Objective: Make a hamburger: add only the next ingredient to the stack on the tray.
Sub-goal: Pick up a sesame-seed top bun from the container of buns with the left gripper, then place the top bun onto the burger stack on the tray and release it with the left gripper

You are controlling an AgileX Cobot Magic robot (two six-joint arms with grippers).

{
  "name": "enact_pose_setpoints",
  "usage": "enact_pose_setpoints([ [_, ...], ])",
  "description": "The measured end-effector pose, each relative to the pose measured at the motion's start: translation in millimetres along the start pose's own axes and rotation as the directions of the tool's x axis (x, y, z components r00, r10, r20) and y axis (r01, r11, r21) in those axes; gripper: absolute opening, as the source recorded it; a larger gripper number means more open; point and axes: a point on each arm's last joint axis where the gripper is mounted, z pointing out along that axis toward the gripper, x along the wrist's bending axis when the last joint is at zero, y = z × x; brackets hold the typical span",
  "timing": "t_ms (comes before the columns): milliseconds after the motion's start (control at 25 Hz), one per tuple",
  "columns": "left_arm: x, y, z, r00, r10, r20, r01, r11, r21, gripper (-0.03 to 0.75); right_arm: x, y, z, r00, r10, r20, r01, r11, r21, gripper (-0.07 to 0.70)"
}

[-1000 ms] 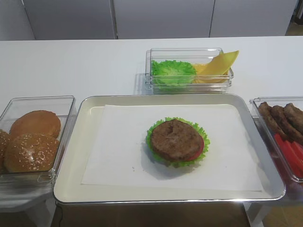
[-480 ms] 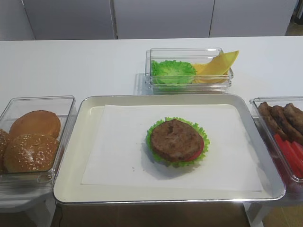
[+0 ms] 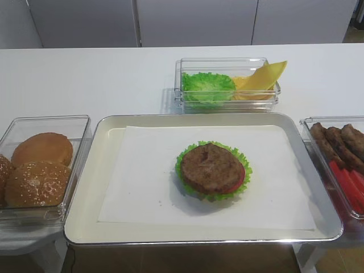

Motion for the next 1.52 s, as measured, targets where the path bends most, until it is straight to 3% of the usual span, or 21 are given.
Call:
enact_pose_setpoints([
  [240, -2.2, -2, -7, 1.000, 0.024, 0.002, -0.024, 0.999, -0.027, 0.178, 0, 0, 0, 1.000, 0.000, 0.000, 0.000, 1.000, 0.000, 0.608],
  [560, -13.0, 3, -42, 0.998, 0.068, 0.011, -0.066, 0.987, -0.150, 0.175, 0, 0, 0, 1.000, 0.000, 0.000, 0.000, 1.000, 0.000, 0.608],
  [760, -29.0, 5, -60, 0.987, 0.076, 0.139, -0.049, 0.982, -0.184, 0.172, 0, 0, 0, 1.000, 0.000, 0.000, 0.000, 1.000, 0.000, 0.608],
  [840, -38.8, 6, -62, 0.966, 0.085, 0.243, -0.036, 0.980, -0.197, 0.171, 0, 0, 0, 1.000, 0.000, 0.000, 0.000, 1.000, 0.000, 0.608],
  [1040, -67.5, 5, -63, 0.907, 0.154, 0.393, -0.071, 0.974, -0.217, 0.166, 0, 0, 0, 1.000, 0.000, 0.000, 0.000, 1.000, 0.000, 0.608],
  [1240, -104.4, 6, -53, 0.842, 0.207, 0.498, -0.098, 0.967, -0.236, 0.163, 0, 0, 0, 1.000, 0.000, 0.000, 0.000, 1.000, 0.000, 0.608],
  [1360, -130.2, 4, -42, 0.802, 0.261, 0.537, -0.140, 0.957, -0.256, 0.164, 0, 0, 0, 1.000, 0.000, 0.000, 0.000, 1.000, 0.000, 0.608],
  [1520, -157.3, 1, -22, 0.771, 0.293, 0.566, -0.185, 0.953, -0.241, 0.163, 0, 0, 0, 1.000, 0.000, 0.000, 0.000, 1.000, 0.000, 0.608],
])
